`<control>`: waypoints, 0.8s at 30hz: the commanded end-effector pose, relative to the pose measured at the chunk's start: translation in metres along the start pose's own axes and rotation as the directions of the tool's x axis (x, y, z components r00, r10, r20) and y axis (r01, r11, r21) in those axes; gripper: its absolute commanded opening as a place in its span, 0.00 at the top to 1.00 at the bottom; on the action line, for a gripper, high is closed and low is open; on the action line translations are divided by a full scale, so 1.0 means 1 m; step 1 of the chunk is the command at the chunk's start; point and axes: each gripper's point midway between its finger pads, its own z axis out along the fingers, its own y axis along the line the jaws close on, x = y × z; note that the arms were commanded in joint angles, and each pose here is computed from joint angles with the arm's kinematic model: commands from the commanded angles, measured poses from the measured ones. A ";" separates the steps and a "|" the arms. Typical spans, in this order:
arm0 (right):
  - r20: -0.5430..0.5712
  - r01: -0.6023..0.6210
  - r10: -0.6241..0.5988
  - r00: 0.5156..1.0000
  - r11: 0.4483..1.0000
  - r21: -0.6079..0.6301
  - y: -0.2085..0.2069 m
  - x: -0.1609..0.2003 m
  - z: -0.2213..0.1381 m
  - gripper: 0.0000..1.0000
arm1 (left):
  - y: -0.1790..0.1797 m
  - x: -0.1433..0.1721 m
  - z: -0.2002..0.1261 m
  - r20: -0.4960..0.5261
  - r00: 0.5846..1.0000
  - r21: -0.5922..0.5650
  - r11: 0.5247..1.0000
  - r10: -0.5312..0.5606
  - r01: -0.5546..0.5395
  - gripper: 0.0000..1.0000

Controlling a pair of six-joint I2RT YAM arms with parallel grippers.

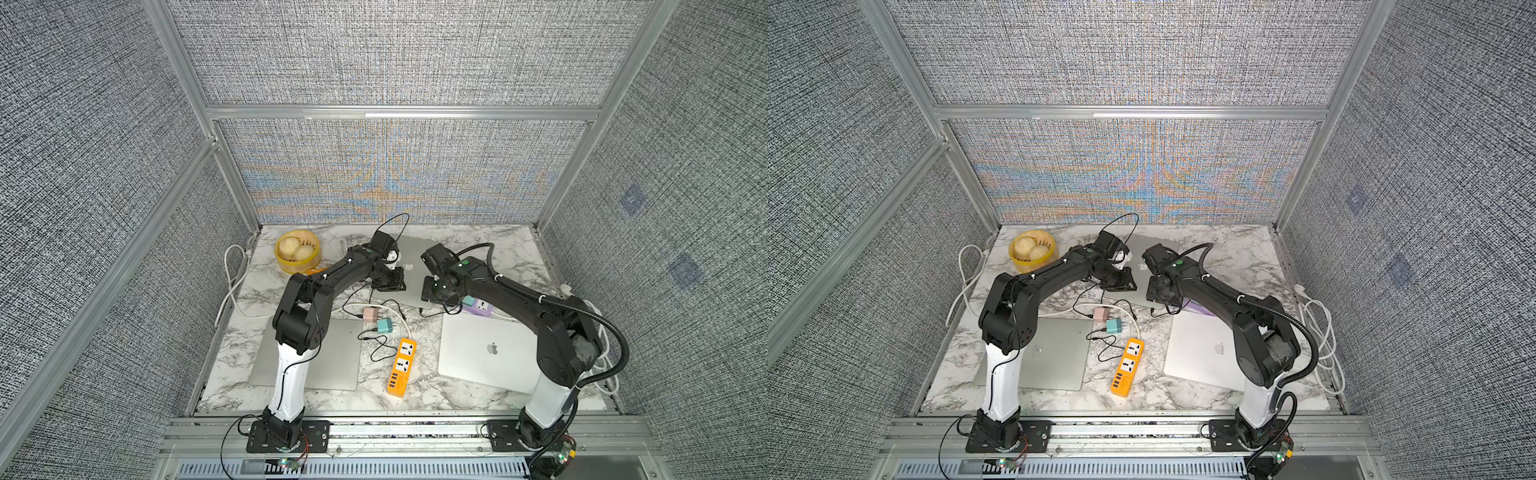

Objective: Unplug the laptop charger
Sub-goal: Remove the charging cable from the laptop.

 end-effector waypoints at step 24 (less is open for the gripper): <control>-0.034 0.001 0.002 0.999 0.994 0.109 0.014 0.025 0.063 0.64 | 0.004 0.010 0.038 -0.081 0.992 0.090 0.990 -0.099 0.106 0.79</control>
